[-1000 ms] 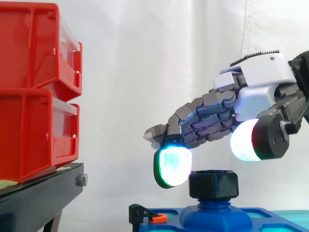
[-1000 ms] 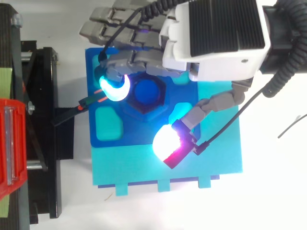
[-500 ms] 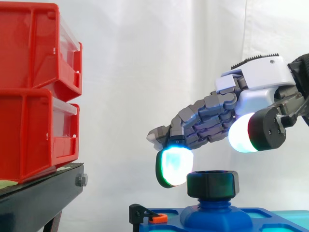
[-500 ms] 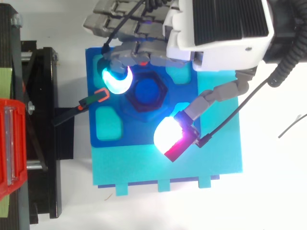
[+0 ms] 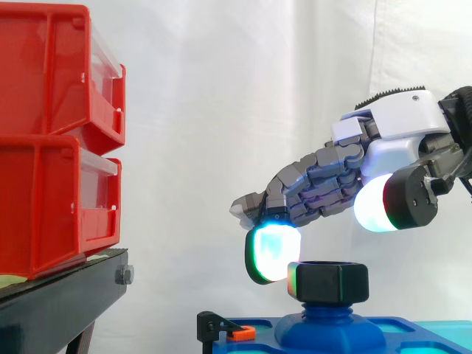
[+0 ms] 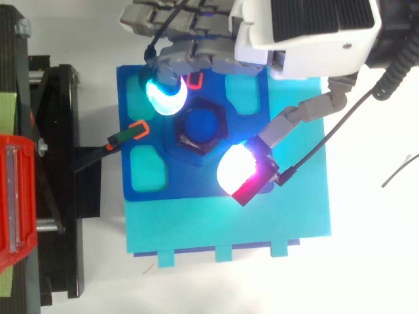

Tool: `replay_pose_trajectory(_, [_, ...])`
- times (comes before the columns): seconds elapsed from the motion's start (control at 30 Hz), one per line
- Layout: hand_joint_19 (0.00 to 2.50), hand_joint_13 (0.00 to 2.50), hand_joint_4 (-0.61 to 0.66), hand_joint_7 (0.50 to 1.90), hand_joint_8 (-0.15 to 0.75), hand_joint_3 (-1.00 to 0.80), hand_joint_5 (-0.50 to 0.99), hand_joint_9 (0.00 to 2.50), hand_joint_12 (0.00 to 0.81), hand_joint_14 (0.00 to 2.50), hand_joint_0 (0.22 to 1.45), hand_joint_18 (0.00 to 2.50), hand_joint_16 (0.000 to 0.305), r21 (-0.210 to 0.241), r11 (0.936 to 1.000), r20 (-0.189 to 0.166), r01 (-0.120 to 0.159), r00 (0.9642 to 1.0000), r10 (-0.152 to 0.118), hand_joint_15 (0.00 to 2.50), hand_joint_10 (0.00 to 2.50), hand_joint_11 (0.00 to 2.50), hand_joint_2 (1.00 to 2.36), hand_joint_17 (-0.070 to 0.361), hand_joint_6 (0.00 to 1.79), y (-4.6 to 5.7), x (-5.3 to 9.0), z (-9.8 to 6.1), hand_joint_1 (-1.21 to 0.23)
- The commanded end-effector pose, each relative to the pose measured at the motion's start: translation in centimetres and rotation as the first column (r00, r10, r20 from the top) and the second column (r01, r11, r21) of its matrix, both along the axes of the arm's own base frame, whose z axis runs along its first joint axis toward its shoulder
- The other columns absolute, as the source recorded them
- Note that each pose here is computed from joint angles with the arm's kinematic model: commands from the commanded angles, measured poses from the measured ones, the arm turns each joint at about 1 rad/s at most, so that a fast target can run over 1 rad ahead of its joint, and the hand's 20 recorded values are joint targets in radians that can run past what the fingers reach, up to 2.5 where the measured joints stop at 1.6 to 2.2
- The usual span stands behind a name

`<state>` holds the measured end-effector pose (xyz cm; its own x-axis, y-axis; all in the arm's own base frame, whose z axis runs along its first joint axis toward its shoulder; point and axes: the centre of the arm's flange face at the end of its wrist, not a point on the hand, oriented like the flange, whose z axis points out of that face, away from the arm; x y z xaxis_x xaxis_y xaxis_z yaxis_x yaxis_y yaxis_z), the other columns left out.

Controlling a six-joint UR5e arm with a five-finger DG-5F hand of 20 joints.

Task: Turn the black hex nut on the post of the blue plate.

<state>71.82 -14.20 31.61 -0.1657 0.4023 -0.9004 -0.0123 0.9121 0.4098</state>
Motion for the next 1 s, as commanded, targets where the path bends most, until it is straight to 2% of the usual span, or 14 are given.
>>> replay_pose_trajectory(0.0, [0.0, 0.02, 0.3, 1.02, 0.248, -0.5, -0.25, 0.0, 0.424, 0.0, 0.32, 0.0, 0.06, -0.001, 1.0, 0.002, -0.007, 1.0, 0.007, 0.0, 0.0, 0.0, 1.0, 0.134, 0.5, 0.0, 0.0, 0.1, -0.51])
replay_pose_trajectory(0.17, [0.0, 0.02, 0.3, 1.02, 0.247, -0.5, -0.25, 0.0, 0.423, 0.0, 0.32, 0.0, 0.059, -0.001, 1.0, 0.01, -0.006, 0.9999, 0.006, 0.0, 0.0, 0.0, 1.0, 0.134, 0.5, -0.1, 0.1, 0.5, -0.51])
replay_pose_trajectory(0.27, [0.0, 0.02, 0.3, 1.03, 0.248, -0.5, -0.25, 0.0, 0.424, 0.0, 0.32, 0.0, 0.059, -0.002, 0.9999, 0.001, -0.011, 0.9999, 0.011, 0.0, 0.0, 0.0, 1.0, 0.134, 0.5, 0.0, 0.0, 0.7, -0.51])
replay_pose_trajectory(0.47, [0.0, 0.02, 0.3, 1.03, 0.247, -0.5, -0.25, 0.0, 0.424, 0.0, 0.32, 0.0, 0.06, -0.013, 0.9998, -0.035, -0.016, 0.9993, 0.016, 0.0, 0.0, 0.0, 1.0, 0.134, 0.5, 0.1, -0.3, 1.0, -0.5])
replay_pose_trajectory(0.6, [0.0, 0.02, 0.3, 1.03, 0.247, -0.5, -0.25, 0.0, 0.424, 0.0, 0.32, 0.0, 0.06, -0.033, 0.9992, -0.082, -0.02, 0.9965, 0.018, 0.0, 0.0, 0.0, 1.0, 0.134, 0.5, 0.0, -0.9, 0.8, -0.5])
replay_pose_trajectory(0.67, [0.0, 0.02, 0.3, 1.03, 0.246, -0.5, -0.25, 0.0, 0.424, 0.0, 0.32, 0.0, 0.06, -0.042, 0.9989, -0.094, -0.023, 0.9954, 0.019, 0.0, 0.0, 0.0, 1.0, 0.134, 0.5, 0.0, -1.0, 0.9, -0.5])
replay_pose_trajectory(0.97, [0.0, 0.02, 0.3, 1.03, 0.246, -0.5, -0.24, 0.0, 0.424, 0.0, 0.32, 0.0, 0.059, -0.064, 0.9975, -0.116, -0.03, 0.9929, 0.023, 0.0, 0.0, 0.0, 1.0, 0.134, 0.5, 0.0, -1.3, 2.3, -0.5])
